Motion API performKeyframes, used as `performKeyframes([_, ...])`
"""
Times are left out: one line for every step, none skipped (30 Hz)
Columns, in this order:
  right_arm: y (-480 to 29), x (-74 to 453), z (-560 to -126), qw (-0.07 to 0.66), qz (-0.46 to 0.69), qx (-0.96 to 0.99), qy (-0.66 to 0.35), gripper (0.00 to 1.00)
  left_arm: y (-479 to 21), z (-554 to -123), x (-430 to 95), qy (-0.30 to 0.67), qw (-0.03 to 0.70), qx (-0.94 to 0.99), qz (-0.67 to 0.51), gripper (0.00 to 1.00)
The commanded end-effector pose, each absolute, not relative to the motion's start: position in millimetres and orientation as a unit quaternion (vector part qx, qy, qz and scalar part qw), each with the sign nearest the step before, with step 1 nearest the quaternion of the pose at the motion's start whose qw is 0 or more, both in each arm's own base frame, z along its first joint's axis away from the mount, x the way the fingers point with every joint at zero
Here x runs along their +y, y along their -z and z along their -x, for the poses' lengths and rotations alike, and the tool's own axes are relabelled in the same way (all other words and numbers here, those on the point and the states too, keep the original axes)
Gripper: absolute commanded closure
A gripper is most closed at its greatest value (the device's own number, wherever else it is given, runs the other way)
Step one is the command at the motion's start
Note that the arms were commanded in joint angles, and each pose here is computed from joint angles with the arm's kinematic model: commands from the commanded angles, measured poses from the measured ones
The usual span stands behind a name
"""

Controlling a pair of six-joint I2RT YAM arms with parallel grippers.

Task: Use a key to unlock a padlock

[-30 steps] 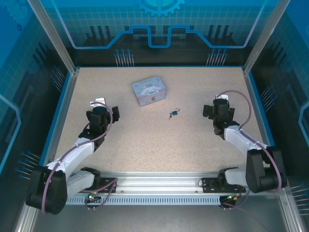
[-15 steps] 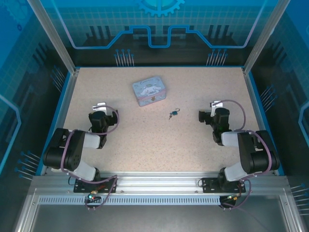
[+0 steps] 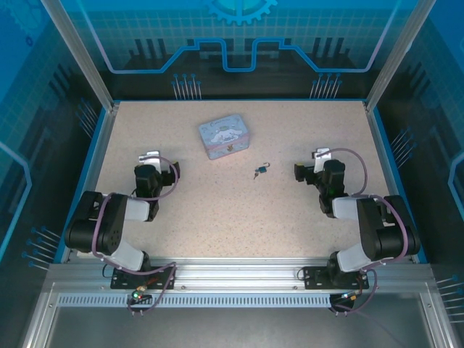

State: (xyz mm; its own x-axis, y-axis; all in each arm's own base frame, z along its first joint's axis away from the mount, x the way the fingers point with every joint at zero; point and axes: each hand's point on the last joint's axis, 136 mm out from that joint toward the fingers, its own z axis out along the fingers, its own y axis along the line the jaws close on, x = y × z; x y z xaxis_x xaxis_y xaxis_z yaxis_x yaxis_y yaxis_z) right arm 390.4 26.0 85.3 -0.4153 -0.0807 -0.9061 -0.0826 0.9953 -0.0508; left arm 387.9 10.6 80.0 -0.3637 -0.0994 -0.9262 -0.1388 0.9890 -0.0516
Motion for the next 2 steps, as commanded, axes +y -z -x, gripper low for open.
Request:
performKeyframes([-93.7, 27.4, -397.0, 0.552, 0.059, 0.832, -0.005, 0.0, -94.2, -396.6, 9.1, -0.01, 0.58, 0.812, 0.066, 0.01])
performKeyframes([-93.6, 27.7, -397.1, 0.552, 0.059, 0.832, -0.005, 0.0, -94.8, -396.9, 9.2, -0.01, 0.58, 0.811, 0.067, 0.01])
